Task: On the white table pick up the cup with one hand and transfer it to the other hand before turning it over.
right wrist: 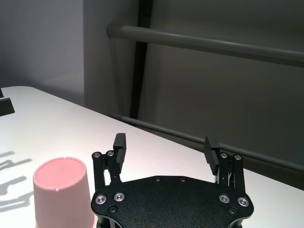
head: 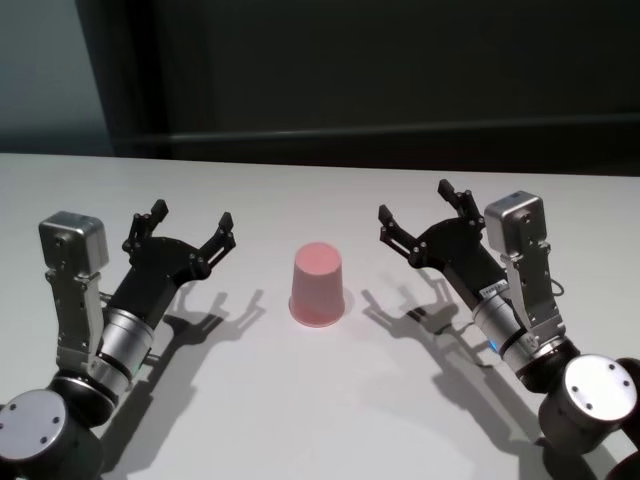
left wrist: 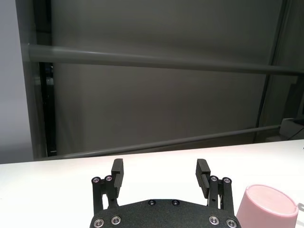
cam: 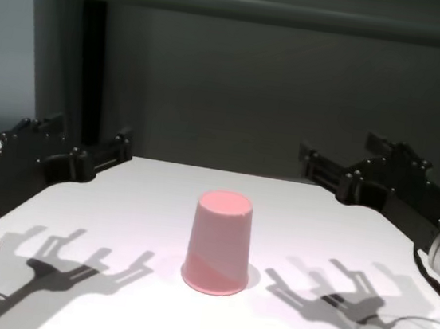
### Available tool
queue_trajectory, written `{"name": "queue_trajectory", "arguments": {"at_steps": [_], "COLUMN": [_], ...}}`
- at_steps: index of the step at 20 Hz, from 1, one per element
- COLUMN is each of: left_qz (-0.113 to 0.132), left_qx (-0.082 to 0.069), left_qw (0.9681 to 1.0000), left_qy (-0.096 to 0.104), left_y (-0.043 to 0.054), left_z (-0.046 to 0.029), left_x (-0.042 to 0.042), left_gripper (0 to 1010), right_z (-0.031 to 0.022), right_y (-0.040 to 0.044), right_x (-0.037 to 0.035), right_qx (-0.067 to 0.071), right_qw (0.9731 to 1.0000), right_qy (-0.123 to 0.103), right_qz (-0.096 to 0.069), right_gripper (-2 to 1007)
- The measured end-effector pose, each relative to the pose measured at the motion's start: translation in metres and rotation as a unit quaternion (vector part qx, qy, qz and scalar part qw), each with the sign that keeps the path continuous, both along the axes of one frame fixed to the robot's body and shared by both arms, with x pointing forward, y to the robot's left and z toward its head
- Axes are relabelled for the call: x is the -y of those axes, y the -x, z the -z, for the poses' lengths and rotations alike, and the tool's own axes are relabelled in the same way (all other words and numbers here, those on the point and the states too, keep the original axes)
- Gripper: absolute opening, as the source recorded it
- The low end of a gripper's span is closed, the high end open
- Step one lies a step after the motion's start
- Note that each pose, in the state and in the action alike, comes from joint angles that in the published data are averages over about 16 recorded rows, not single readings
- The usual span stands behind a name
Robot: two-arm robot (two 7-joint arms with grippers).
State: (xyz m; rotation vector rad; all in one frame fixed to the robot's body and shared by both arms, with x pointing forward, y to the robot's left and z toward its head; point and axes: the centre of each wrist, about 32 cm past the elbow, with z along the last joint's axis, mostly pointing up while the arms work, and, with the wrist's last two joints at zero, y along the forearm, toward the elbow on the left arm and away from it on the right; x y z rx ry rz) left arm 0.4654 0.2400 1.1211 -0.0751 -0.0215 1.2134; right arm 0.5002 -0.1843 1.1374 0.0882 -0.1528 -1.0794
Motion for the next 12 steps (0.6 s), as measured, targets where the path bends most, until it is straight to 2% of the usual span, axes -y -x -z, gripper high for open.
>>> {"name": "queue_trajectory", "arguments": {"at_steps": [6,12], "left_qz": [0.000,0.000], "left_qx": [0.000,0.000], "left_qw": [1.0000,1.0000], "left_qy": [0.000,0.000], "left_y": [0.0000,0.0000], "left_z": [0.0000,0.0000], "left_x": [0.0000,0.0000], "left_gripper": [1001,1001], "right_z": [0.0109,0.0204], "right_y": [0.0106,0.0188], "right_x": [0.0070,0.0094], "right_qx": [0.007,0.016], "right_qw": [0.9988,0.9964], "right_qy": [0.005,0.010], "right_qz": [0.049,0.083], "right_gripper": [1000,1000]}}
